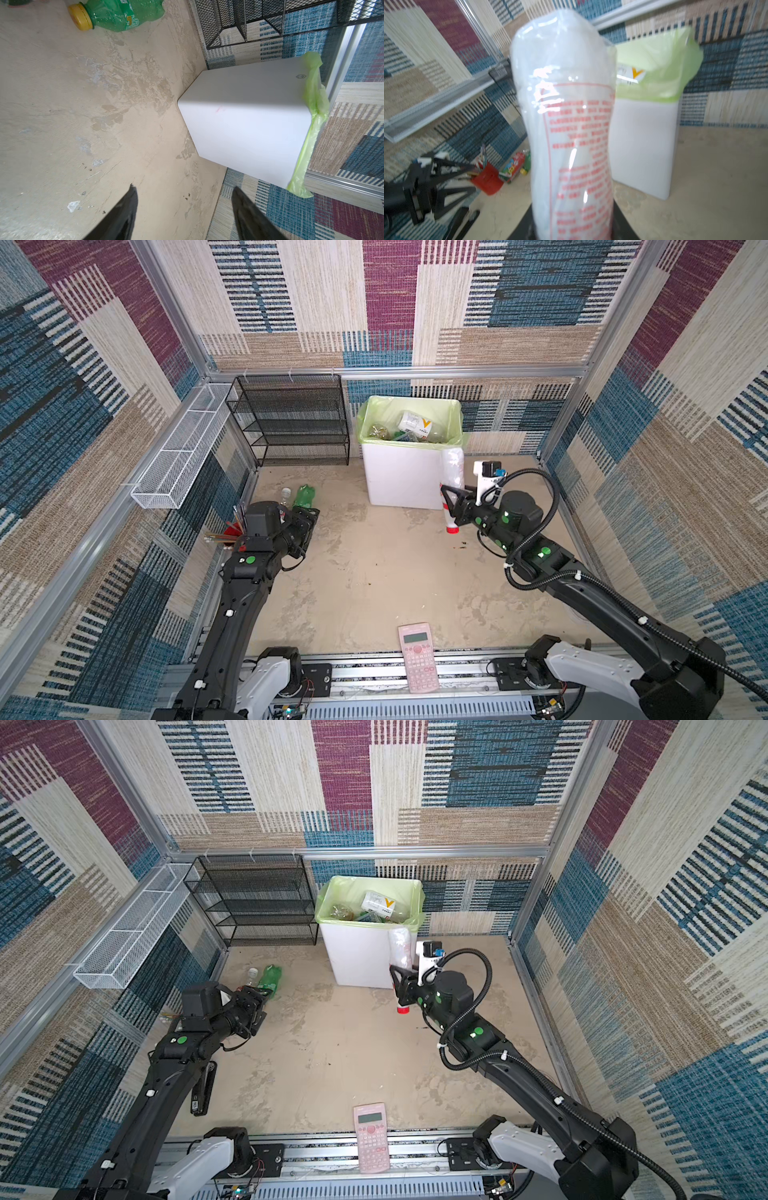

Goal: Throw the plastic bottles in the bin
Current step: Throw the plastic bottle into the trash bin.

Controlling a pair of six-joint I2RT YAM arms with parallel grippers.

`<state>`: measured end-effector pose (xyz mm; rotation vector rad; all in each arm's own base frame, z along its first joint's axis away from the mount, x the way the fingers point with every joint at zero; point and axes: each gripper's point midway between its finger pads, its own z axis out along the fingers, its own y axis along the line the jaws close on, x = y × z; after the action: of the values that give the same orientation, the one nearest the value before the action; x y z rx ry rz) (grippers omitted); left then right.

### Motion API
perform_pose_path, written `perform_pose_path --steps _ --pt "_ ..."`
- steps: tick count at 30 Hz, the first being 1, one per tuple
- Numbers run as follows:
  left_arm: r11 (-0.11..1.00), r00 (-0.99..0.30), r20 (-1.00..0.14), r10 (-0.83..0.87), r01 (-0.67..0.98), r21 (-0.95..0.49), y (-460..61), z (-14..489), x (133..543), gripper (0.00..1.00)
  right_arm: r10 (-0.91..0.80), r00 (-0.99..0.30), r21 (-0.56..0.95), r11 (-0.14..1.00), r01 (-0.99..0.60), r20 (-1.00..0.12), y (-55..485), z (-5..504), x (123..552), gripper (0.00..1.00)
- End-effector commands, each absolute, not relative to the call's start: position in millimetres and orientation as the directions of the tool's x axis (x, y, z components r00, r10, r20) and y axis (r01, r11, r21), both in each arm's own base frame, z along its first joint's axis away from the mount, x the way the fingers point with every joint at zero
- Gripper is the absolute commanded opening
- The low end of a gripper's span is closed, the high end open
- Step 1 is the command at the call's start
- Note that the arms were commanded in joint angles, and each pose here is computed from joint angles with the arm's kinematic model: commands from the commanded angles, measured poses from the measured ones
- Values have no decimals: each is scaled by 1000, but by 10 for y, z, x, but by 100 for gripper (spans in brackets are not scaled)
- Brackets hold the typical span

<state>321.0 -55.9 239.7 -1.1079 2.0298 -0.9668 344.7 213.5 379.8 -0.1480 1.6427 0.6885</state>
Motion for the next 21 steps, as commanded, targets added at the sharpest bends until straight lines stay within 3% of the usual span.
perform_pose_path --steps 1,4,7,12,17,21 --pt "377 -459 -187 -869 -368 -850 -593 2539 3265 72 338 20 276 799 -534 -941 2194 4713 3731 44" --pt "379 -455 -193 -870 -364 -851 -586 2567 3235 72 341 125 217 798 -562 -932 2344 5383 4149 52" --pt "376 -443 -198 -875 -363 -852 -564 2573 3186 72 335 161 187 794 -578 -928 2492 5914 4524 73" --pt "363 -421 -195 -886 -369 -856 -532 2538 3093 72 387 209 202 785 -586 -898 2494 6441 4580 99" --pt "357 -414 -189 -891 -376 -855 -520 2482 3050 72 391 186 221 785 -578 -901 2384 6469 4405 100" --pt "359 -418 -188 -889 -381 -852 -524 2450 3060 72 386 155 239 790 -564 -909 2232 6215 4150 96"
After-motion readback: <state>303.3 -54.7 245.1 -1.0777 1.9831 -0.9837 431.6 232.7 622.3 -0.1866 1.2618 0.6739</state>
